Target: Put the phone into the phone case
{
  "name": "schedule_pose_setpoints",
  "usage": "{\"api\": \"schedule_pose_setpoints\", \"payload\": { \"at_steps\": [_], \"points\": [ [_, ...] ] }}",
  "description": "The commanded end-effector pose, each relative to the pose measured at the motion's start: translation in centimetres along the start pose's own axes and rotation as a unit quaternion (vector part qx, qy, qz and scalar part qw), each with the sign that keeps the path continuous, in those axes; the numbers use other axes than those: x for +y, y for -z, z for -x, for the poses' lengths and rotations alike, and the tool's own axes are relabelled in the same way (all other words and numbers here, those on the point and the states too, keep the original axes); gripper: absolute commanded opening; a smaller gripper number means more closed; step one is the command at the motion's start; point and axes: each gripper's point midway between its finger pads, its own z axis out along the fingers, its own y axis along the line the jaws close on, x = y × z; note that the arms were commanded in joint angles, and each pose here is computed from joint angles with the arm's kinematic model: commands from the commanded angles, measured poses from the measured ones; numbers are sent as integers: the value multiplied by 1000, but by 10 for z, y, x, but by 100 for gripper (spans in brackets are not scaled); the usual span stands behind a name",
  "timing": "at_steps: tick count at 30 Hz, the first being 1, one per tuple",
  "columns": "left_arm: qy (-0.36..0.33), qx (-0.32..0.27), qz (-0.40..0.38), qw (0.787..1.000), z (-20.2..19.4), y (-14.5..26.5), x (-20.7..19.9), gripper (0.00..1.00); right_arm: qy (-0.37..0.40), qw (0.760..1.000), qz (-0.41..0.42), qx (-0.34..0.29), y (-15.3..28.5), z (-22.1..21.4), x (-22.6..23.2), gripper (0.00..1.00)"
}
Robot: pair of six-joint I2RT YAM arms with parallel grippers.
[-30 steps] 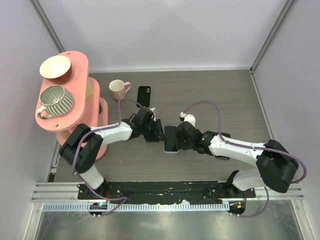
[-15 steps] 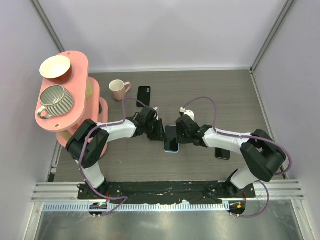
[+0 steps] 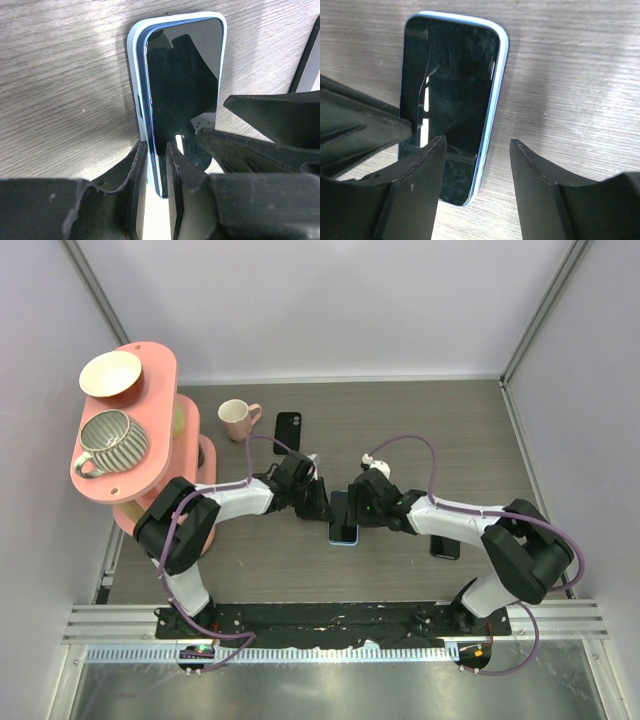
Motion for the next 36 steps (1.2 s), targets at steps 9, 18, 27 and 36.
{"api": "schedule_pose_setpoints", "payload": {
  "at_steps": [9,18,27,36],
  "points": [
    [9,-5,-4,1000,3,-14,4,23,-18,996,86,-5,8,-6,14,73],
    [20,10,-10,1000,-6,-18,7,22,-23,995,98,-21,-4,3,22,74],
    [41,19,-37,998,-15,-20,3,22,-88,957,272,-51,43,28,72,77],
    [66,30,-78,994,-21,-24,-7,22,-114,941,313,-54,52,27,75,77]
  ]
}}
